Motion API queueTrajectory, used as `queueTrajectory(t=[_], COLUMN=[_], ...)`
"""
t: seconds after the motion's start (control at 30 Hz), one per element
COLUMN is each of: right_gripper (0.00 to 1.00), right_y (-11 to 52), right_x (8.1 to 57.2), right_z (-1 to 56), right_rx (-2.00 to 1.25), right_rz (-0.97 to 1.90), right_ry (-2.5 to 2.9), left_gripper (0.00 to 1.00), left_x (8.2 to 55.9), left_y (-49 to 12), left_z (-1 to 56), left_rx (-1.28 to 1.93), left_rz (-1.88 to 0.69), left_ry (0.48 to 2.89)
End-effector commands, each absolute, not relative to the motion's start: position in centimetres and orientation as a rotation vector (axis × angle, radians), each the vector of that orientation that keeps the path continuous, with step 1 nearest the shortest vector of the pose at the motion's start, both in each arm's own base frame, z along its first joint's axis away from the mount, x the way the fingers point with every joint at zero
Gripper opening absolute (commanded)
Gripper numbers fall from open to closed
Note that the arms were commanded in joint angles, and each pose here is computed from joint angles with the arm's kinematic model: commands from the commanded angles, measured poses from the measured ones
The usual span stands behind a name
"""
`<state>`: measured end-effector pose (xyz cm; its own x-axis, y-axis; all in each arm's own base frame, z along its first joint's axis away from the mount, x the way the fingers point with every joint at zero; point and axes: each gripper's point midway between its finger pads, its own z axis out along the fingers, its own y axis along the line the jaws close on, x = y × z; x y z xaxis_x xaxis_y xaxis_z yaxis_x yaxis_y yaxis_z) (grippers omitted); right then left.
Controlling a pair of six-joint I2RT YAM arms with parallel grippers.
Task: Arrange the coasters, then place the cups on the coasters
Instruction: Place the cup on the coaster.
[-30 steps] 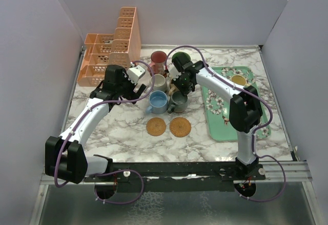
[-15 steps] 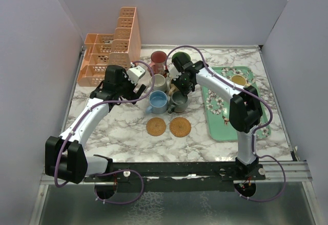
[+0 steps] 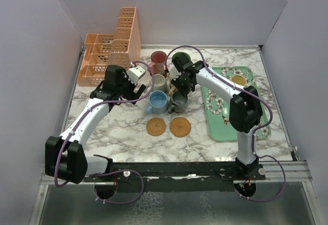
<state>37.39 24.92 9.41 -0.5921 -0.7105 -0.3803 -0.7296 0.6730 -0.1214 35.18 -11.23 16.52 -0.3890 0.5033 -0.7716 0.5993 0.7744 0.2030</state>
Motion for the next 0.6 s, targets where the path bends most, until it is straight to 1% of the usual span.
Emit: queueTrajectory(t=[0.0,0.03,0.13,0.27,0.4,0.57], right_gripper=[0.24,0.27,0.40,0.49,0.53,0.53], right_y=[25.5,25.5,25.5,25.2,23.9,18.9], right_x=[38.1,38.1,38.1,38.2,38.4,40.0], right_z=[11.8,12.1,13.4,16.0,18.8,20.4], right_rx=[-1.098,-1.099,-1.100,-1.082,-1.037,-0.940], right_rz=[0.059,0.061,0.070,0.066,0.054,0.010], right_ry=[2.431,2.422,2.381,2.303,2.233,2.255], left_gripper=[0.99,0.99,0.99,0.99,0.99,0.99], left_x=[35.3,35.3,35.3,35.4,35.5,35.5], left_y=[-11.0,-11.0,-11.0,-11.1,-11.1,-11.1], left_z=[17.4,17.4,17.5,17.7,17.9,18.3], left_rx=[0.808,0.808,0.810,0.808,0.807,0.808], left_rz=[-0.124,-0.125,-0.123,-0.123,-0.123,-0.123], left_ry=[2.028,2.028,2.027,2.023,2.018,2.011])
